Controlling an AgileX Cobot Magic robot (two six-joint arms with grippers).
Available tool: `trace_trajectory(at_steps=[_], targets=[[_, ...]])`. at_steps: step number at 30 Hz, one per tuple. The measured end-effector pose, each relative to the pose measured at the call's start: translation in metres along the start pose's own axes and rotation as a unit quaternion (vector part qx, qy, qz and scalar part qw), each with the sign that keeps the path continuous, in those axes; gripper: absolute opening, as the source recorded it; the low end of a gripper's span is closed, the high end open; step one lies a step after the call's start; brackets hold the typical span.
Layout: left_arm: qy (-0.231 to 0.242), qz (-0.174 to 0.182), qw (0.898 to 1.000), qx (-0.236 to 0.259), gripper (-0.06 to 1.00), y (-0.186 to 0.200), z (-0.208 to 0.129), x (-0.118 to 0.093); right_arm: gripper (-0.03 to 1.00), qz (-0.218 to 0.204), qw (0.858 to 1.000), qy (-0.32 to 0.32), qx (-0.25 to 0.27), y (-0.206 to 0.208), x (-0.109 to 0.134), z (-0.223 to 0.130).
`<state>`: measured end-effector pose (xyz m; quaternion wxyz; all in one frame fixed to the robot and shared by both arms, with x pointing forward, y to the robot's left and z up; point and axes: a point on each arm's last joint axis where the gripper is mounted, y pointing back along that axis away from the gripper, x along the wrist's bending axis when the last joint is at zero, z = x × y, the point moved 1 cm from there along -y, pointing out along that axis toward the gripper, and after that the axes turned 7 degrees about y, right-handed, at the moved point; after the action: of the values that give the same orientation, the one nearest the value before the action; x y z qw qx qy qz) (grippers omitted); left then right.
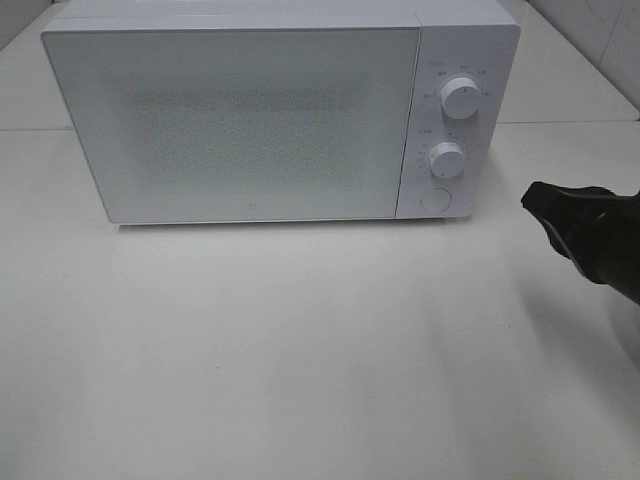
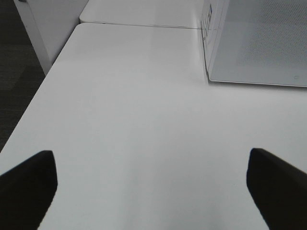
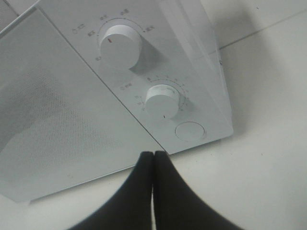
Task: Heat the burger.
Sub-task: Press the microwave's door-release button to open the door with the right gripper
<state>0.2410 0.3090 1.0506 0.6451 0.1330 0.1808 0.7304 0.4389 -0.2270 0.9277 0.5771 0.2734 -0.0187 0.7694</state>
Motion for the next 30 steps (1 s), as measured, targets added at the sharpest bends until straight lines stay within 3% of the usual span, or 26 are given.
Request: trace_trajectory(at_steps=[2,10,19,21,30], targets=[[0.000,0.000,1.000,0.000,1.00,0.000,0.000,0.000,0.00,-0.032,0.997,-0.068,-0.002,0.000,-0.002,-0.003],[0.000,0.000,1.000,0.000,1.00,0.000,0.000,0.000,0.00,-0.064,0.984,-0.166,0.018,-0.002,-0.004,-0.007],[0.000,0.000,1.000,0.000,1.00,0.000,0.000,0.000,0.00,-0.064,0.967,-0.246,0.033,-0.021,0.001,-0.009],[0.000,0.000,1.000,0.000,1.00,0.000,0.000,0.000,0.00,-0.068,0.948,-0.307,0.051,-0.033,0.004,-0.023],[0.000,0.000,1.000,0.000,1.00,0.000,0.000,0.000,0.00,-0.064,0.932,-0.352,0.058,-0.064,0.012,-0.035]])
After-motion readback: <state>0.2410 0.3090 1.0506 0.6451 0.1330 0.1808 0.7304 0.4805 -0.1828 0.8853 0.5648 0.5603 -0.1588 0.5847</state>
